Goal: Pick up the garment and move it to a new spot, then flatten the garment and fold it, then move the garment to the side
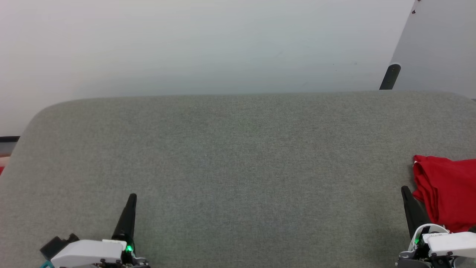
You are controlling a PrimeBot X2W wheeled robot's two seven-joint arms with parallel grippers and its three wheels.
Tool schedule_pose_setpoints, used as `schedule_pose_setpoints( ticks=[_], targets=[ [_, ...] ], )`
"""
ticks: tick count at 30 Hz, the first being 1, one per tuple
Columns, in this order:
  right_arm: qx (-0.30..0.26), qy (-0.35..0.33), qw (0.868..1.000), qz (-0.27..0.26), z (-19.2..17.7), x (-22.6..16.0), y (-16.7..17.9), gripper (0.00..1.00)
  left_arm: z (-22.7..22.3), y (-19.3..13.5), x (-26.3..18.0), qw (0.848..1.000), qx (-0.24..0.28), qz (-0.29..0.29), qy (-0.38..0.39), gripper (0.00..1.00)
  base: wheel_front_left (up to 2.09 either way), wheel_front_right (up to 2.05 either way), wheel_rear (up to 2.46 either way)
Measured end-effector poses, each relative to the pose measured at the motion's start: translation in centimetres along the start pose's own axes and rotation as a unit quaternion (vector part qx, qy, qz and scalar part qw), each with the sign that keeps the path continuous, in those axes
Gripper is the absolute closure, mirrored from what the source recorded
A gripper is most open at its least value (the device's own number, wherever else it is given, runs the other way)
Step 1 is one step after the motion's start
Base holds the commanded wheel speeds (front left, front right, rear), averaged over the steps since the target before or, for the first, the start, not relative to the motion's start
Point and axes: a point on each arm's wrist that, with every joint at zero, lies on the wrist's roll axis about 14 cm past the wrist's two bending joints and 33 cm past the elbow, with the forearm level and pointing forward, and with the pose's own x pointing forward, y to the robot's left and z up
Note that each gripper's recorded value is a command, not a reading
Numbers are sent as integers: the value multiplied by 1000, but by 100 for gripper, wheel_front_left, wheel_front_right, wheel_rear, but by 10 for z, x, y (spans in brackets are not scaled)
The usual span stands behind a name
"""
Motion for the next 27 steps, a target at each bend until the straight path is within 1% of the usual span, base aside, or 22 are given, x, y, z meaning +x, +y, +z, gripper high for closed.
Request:
schedule_pose_setpoints(
  ticks=[22,27],
  targets=[
    [75,-1,997,3,0,6,0,100,-5,-8,9,997,-77,-14,9,100,0,0,0],
    [84,0,996,6,0,8,2,100,-6,-8,9,996,-89,-15,10,100,0,0,0]
  ],
)
